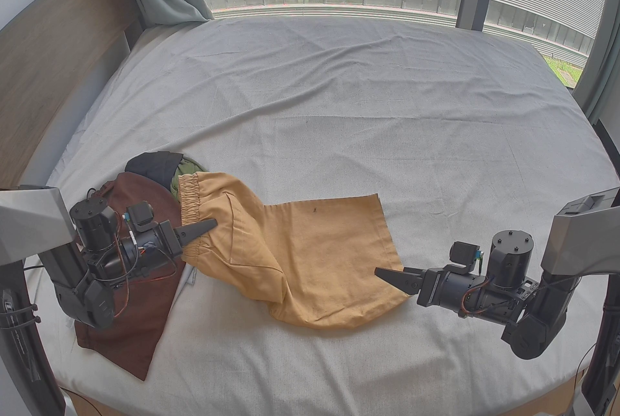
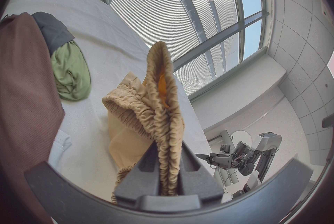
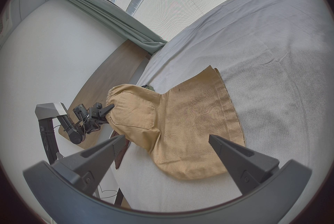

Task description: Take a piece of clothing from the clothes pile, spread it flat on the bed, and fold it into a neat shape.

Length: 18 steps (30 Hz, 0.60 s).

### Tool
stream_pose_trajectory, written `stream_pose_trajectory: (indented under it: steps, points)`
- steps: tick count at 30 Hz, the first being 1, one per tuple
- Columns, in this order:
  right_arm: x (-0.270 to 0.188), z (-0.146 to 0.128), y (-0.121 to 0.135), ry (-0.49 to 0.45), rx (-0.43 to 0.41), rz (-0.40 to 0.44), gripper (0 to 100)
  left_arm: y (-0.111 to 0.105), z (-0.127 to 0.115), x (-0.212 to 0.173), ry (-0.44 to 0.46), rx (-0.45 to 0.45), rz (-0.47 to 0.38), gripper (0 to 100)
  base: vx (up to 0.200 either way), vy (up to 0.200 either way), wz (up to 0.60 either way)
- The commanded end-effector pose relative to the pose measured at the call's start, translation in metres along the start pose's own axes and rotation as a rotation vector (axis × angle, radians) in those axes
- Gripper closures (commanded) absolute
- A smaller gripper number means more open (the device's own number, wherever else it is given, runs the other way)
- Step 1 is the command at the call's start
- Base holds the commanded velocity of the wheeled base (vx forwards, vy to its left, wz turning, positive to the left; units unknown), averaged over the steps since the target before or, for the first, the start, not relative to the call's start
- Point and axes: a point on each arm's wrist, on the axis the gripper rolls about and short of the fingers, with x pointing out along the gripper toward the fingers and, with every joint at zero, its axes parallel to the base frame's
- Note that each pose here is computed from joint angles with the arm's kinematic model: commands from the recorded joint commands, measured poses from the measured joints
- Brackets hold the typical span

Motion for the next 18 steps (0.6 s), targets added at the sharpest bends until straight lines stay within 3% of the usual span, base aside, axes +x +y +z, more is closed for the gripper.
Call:
stream_pose_trajectory:
  steps: [1, 18]
  points:
    - [0.0, 0.0, 0.0, -0.001, 0.0, 0.001, 0, -0.005, -0.005, 0.01, 0.02, 0.004, -0.023, 100, 0.0, 0.0, 0.0]
    - [0.0, -0.002, 0.0, 0.008, 0.001, 0.001, 0, -0.014, -0.02, 0.039, 0.075, 0.012, -0.09, 100, 0.0, 0.0, 0.0]
